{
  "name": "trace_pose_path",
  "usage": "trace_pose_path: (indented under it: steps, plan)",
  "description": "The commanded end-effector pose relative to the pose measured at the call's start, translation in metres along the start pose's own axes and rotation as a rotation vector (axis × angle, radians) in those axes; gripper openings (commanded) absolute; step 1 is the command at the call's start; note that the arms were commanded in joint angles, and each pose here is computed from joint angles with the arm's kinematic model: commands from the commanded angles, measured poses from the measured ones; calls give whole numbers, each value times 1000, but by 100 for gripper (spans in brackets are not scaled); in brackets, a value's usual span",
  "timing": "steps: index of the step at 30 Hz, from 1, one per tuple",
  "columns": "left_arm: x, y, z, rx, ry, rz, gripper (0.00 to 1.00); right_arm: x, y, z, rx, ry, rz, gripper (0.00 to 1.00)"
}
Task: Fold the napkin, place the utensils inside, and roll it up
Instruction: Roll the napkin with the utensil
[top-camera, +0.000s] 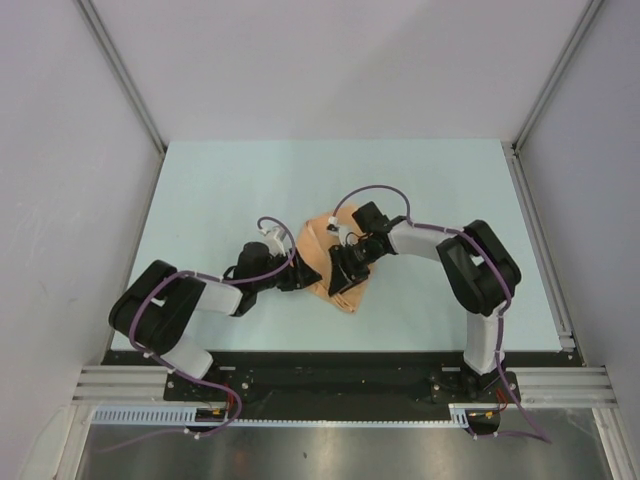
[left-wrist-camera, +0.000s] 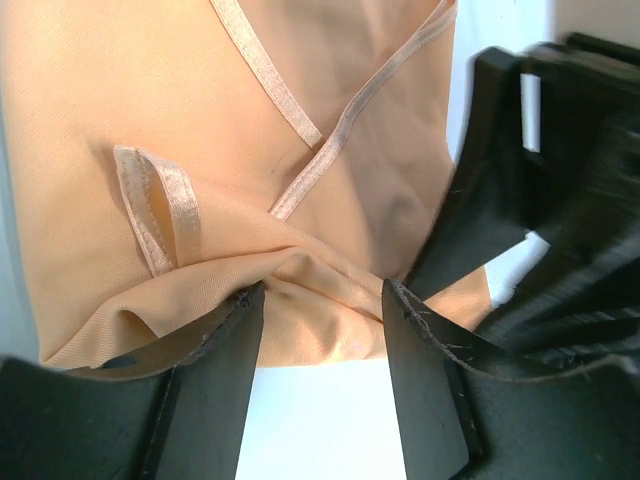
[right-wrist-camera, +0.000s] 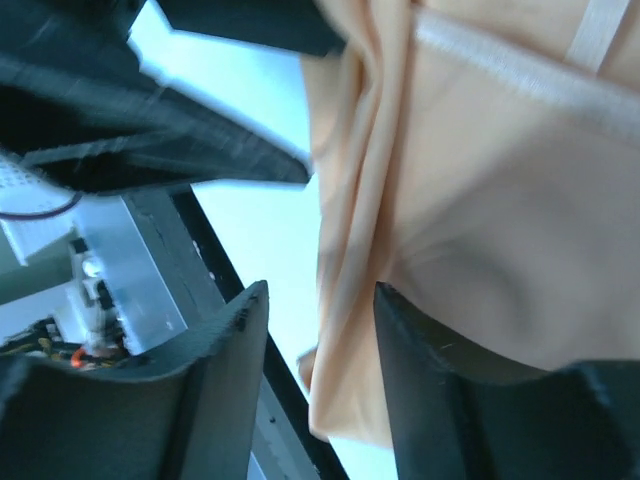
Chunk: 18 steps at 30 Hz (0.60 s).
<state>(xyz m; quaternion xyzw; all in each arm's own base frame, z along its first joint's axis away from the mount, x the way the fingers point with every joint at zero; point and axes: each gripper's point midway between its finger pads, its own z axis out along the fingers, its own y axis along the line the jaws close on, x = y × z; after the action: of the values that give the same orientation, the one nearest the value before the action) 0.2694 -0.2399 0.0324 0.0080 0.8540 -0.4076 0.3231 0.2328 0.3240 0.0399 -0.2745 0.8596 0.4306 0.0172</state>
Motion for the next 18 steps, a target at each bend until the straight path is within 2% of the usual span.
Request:
trace_pose_path:
  steps: [1, 7, 12, 18]
  plan:
    - [22, 35, 0, -141, 65, -38, 58, -14, 18, -26, 43, -122, -112, 54]
    - [21, 34, 1, -146, 68, -46, 57, -15, 19, -28, 192, -215, -259, 68]
    - [21, 33, 0, -142, 74, -47, 57, -15, 10, -20, 385, -250, -397, 72]
    - [19, 31, -1, -141, 75, -44, 57, -18, 9, -9, 515, -271, -506, 74]
